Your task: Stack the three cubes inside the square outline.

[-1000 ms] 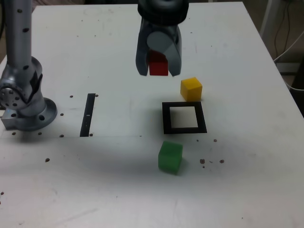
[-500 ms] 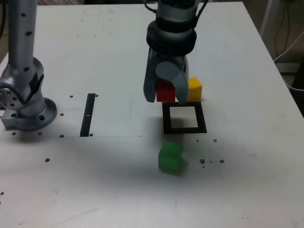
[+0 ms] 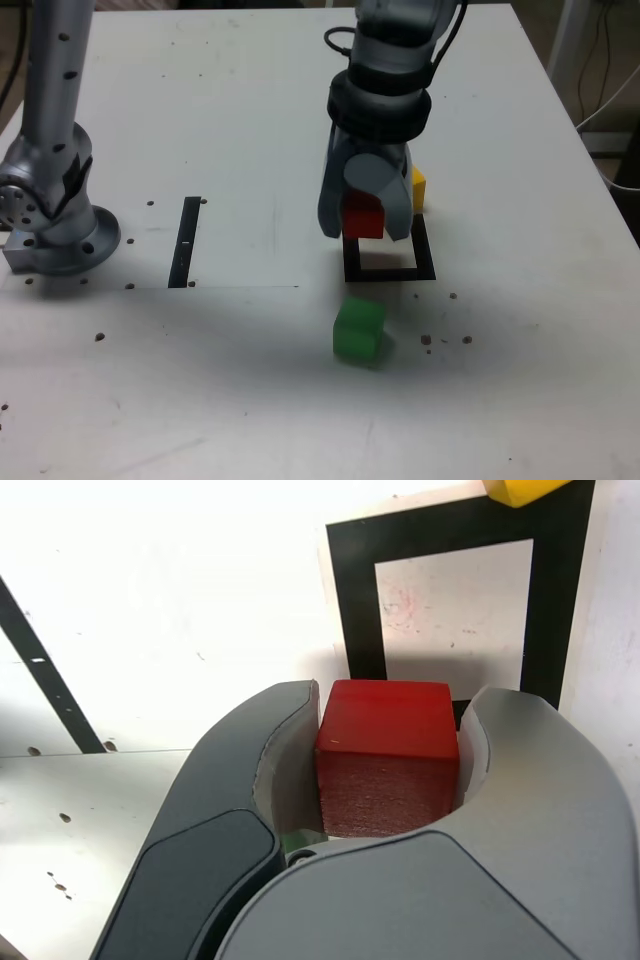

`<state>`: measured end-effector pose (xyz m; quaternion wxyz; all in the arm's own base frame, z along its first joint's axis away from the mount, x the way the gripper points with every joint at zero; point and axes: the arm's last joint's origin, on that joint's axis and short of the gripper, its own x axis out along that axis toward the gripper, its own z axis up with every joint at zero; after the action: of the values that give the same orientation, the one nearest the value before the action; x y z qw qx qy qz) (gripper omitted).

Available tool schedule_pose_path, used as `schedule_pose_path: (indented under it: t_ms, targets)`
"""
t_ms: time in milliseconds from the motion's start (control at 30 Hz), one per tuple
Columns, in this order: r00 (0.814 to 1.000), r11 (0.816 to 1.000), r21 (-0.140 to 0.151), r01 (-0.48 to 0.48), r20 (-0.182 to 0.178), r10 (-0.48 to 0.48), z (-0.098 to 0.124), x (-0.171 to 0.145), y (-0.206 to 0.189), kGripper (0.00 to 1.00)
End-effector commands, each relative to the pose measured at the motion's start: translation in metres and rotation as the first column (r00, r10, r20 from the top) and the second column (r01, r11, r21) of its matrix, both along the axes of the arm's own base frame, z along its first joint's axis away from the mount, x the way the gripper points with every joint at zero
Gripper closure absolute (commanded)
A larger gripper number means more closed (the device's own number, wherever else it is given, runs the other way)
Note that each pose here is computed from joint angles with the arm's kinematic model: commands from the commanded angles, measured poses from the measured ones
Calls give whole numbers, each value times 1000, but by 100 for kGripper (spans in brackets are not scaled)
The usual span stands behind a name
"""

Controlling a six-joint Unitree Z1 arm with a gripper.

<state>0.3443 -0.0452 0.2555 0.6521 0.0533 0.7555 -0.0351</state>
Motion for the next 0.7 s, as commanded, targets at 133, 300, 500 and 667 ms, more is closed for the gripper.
schedule_pose_path:
  t_ms: [133, 300, 500, 667]
  targets:
    - [1000, 1000, -6, -1, -23, 0, -13, 7, 2, 72]
    - [999, 1000, -11, -4, -33, 3, -19, 11, 2, 72]
    - [999, 1000, 4, -9, -34, 9, -22, 15, 8, 72]
    - [999, 1000, 2, -6, -45, 6, -31, 20, 12, 71]
